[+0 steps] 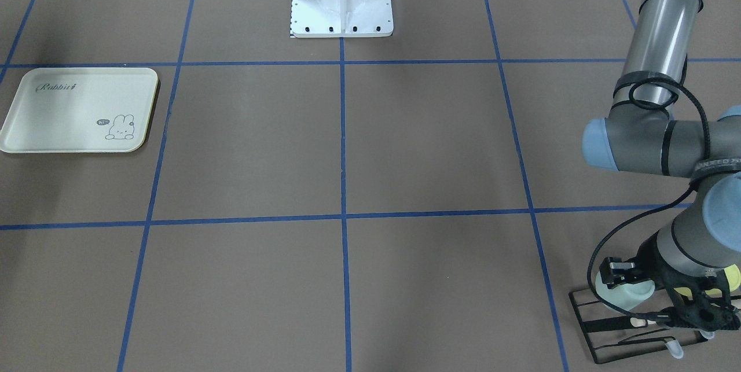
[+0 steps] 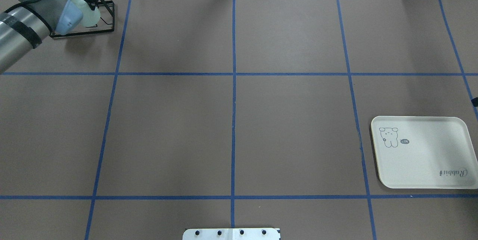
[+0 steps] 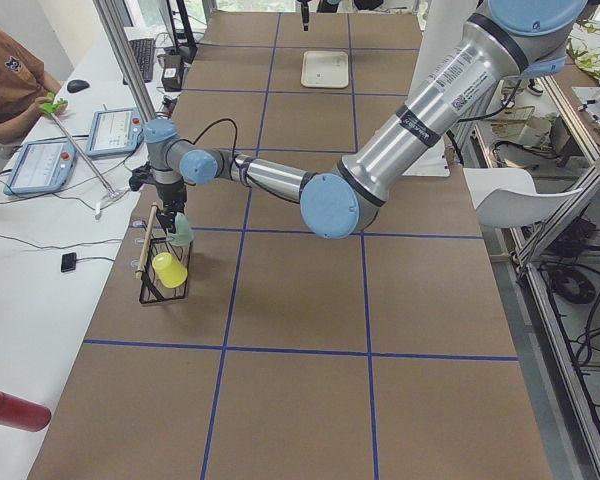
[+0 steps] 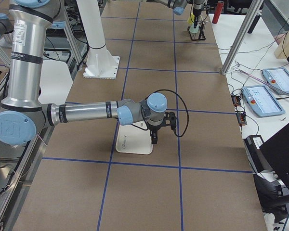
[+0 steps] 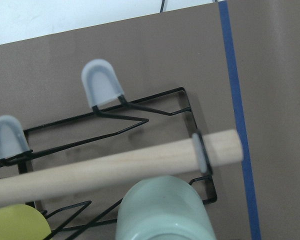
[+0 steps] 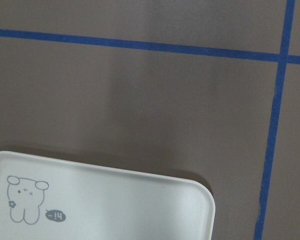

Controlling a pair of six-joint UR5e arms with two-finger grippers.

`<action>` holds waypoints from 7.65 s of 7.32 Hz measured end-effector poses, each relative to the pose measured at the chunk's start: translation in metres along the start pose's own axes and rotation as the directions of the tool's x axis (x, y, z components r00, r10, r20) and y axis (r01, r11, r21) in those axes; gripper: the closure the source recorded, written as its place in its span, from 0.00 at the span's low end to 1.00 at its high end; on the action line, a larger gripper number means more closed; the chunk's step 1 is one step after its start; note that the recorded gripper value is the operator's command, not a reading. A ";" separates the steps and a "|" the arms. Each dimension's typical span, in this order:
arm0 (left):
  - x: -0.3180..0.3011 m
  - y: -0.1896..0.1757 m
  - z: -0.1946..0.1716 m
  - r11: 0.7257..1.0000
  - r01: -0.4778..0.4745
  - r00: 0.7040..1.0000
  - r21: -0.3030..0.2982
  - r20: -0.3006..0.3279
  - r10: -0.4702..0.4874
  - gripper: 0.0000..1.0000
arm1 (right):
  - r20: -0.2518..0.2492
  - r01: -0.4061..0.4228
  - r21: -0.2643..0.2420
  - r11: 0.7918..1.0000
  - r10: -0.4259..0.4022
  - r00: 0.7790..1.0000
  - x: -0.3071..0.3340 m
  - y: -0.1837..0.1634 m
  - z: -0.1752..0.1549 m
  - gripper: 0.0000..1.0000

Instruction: Left arm grabs green cup and hands to right arm on tray

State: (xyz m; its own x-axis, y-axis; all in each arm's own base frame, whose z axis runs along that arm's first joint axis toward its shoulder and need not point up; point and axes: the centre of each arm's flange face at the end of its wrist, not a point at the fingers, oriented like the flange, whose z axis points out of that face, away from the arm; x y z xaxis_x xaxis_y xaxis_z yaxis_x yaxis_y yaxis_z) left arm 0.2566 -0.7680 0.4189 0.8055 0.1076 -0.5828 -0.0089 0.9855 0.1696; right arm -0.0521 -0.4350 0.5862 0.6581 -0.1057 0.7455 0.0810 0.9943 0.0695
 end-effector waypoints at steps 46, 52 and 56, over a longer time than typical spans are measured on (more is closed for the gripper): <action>0.403 0.320 -0.218 0.278 0.022 -0.165 -0.960 -0.278 -0.946 1.00 | 0.986 -0.166 -0.158 0.973 0.165 0.026 -0.391 0.039 0.007 0.68; 0.412 0.330 -0.213 0.268 0.012 -0.178 -0.963 -0.265 -0.948 0.00 | 0.985 -0.154 -0.172 0.973 0.174 -0.005 -0.381 0.043 0.010 1.00; 0.379 0.318 -0.213 0.335 0.053 -0.189 -0.941 -0.338 -0.922 0.00 | 0.979 -0.202 -0.205 0.958 0.205 -0.023 -0.358 0.036 0.020 1.00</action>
State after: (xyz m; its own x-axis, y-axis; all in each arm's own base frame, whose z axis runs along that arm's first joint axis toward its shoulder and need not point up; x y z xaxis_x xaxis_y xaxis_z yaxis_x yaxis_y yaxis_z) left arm 0.4326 -0.3858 0.0828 -0.3450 -0.8842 -0.3149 -0.5180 0.4591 -0.7218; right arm -0.2999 -0.3612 0.3349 -0.7310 0.2201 0.6459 0.0984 0.9706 -0.2195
